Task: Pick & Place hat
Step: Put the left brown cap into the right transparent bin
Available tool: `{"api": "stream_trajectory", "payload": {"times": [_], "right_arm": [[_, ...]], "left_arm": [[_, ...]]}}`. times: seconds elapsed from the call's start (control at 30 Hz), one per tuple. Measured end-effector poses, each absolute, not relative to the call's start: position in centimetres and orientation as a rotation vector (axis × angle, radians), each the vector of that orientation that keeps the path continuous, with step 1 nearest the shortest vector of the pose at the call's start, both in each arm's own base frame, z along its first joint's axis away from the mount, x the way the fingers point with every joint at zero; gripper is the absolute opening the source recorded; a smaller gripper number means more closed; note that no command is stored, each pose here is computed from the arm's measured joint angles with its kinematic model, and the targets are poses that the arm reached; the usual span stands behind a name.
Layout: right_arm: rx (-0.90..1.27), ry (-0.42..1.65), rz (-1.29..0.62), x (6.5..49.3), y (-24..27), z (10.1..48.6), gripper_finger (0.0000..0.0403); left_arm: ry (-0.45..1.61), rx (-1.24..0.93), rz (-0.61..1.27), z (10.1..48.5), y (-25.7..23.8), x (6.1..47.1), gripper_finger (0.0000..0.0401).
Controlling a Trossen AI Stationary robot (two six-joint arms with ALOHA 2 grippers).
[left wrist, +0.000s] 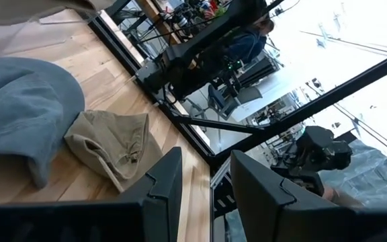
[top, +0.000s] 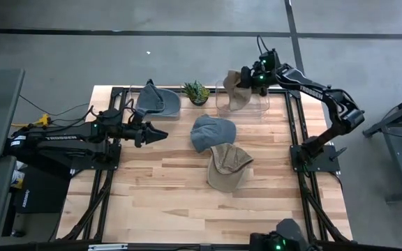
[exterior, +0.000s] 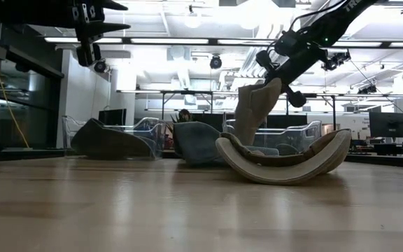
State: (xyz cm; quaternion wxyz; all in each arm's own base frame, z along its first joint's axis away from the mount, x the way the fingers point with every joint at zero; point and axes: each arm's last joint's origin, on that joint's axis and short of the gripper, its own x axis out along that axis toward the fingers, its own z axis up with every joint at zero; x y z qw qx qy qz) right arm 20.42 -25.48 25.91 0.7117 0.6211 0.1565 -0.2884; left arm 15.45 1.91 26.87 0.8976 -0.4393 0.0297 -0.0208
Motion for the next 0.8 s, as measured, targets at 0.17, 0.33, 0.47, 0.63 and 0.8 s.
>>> {"api": "stream_trajectory", "payload": {"times": [0.17, 0.33, 0.47, 0.63, 0.8], "right_arm": [[1.408, 0.386, -0.658, 21.5, -25.7, 24.4, 0.0], [1.415, 0.401, -0.745, 21.6, -26.1, 23.3, 0.0], [1.421, 0.418, -0.829, 21.1, -26.2, 23.0, 0.0], [1.41, 0.458, -0.906, 20.6, -26.1, 22.6, 0.0], [1.371, 0.524, -0.999, 20.1, -25.8, 22.2, 0.0]], "left_arm": [[0.067, -0.91, -0.048, 26.8, 1.9, 15.4, 0.0105], [0.068, -0.911, -0.05, 26.8, 1.9, 15.4, 0.0105], [0.069, -0.922, -0.05, 26.8, 1.9, 15.4, 0.0105], [0.071, -0.929, -0.053, 26.8, 1.9, 15.5, 0.0105], [0.088, -0.933, -0.044, 26.7, 1.9, 15.4, 0.0105]]}}
